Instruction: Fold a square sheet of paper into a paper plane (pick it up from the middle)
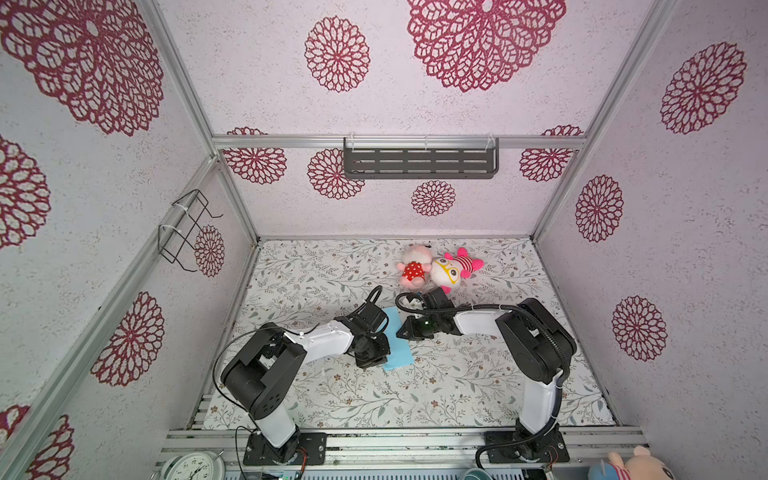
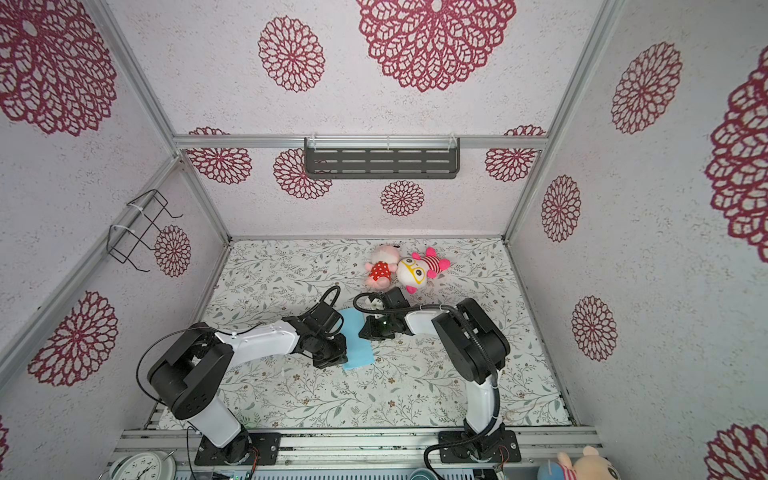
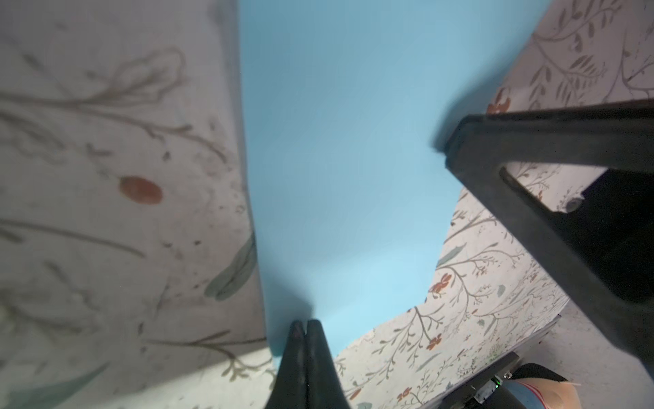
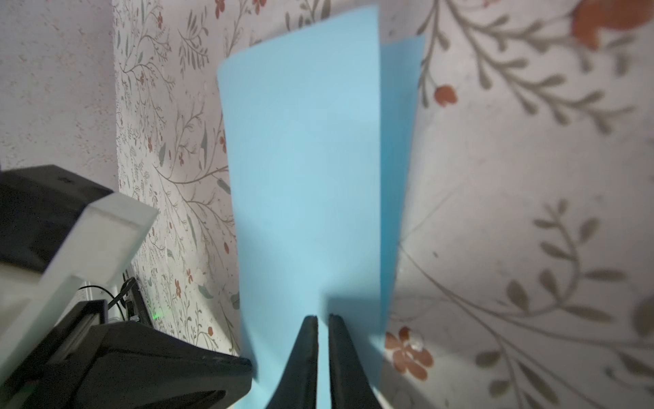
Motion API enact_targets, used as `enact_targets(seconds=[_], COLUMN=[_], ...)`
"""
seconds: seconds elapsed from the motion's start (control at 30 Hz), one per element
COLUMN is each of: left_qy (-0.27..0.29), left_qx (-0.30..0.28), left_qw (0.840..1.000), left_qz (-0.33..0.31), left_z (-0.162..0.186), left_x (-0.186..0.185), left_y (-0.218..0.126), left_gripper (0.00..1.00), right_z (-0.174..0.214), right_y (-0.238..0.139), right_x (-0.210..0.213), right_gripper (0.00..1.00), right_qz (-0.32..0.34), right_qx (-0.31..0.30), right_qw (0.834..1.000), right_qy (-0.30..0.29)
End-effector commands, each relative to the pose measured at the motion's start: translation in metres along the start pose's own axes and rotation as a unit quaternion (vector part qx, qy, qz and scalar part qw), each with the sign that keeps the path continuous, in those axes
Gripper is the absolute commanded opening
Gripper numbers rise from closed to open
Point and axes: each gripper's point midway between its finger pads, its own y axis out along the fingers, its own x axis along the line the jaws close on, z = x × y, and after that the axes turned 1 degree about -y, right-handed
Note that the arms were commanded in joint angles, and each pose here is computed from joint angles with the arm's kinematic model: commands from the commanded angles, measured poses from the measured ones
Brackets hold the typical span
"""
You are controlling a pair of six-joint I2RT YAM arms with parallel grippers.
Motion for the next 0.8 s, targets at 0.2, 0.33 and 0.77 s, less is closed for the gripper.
enact_targets(seconds=[0.2,0.33,0.77], left_qy=[0.021,0.038,-0.037], left_qx=[0.062,0.033,-0.048], left_qw=[0.993,0.995,0.997], left_qz=[-0.099,-0.087,0.049], left_z=[0.045,0.033,-0.013], left_x=[0.056,0.048,0.017], left_y=[-0.005,-0.025,-0.028], left_gripper=[0.0,0.0,0.34], right_z=[0.062,0.057,-0.028], right_y=[0.003,0.002,-0.034], right_x=[-0.099,-0.095,0.009], right_gripper=[0.14,0.14,0.26], right_qz=[0.191,0.188,0.045], right_qx=[0.072,0.065,-0.044], right_qw=[0.977,0.978,0.998], right_qy=[0.066,0.062,-0.022])
